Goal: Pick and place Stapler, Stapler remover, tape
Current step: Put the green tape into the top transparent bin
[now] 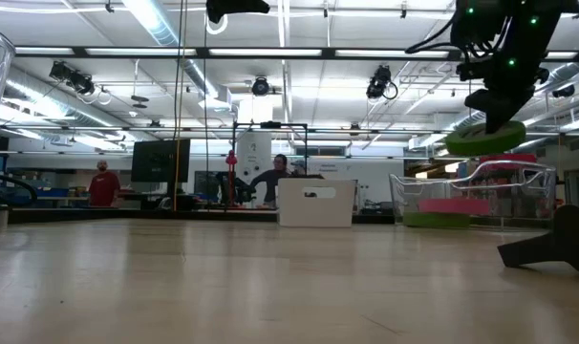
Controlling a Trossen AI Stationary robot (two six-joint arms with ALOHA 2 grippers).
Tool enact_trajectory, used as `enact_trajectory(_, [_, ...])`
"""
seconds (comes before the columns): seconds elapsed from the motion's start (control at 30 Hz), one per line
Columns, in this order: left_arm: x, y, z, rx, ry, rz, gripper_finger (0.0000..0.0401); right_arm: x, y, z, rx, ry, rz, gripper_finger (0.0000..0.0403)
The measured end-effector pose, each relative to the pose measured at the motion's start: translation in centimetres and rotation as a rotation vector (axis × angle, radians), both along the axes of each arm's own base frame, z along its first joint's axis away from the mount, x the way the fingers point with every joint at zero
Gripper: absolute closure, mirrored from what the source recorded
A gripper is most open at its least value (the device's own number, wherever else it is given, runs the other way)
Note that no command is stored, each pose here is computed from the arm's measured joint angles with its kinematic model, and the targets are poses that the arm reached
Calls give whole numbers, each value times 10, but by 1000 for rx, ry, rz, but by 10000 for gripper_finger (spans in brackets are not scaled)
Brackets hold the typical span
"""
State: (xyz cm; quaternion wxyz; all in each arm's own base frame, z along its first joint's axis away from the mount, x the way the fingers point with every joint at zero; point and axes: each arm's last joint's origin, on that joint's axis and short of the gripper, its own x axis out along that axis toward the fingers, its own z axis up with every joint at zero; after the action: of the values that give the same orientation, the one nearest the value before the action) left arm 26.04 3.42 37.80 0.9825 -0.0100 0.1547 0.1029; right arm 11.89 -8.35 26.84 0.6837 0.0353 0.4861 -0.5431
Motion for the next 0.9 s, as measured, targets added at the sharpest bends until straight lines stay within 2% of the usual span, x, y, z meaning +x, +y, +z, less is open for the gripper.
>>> enact_trajectory(0.33, [0, 0, 0, 0, 0, 0, 170, -6, -11, 0, 22, 2, -40, 332])
enact_trajectory(0.63, [0, 0, 0, 0, 0, 0, 170, -8, -20, -1, 61, -93, -100, 332])
enact_trajectory(0.9, [0, 0, 0, 0, 1, -1, 170, -11, -26, -18, 123, -81, -114, 332])
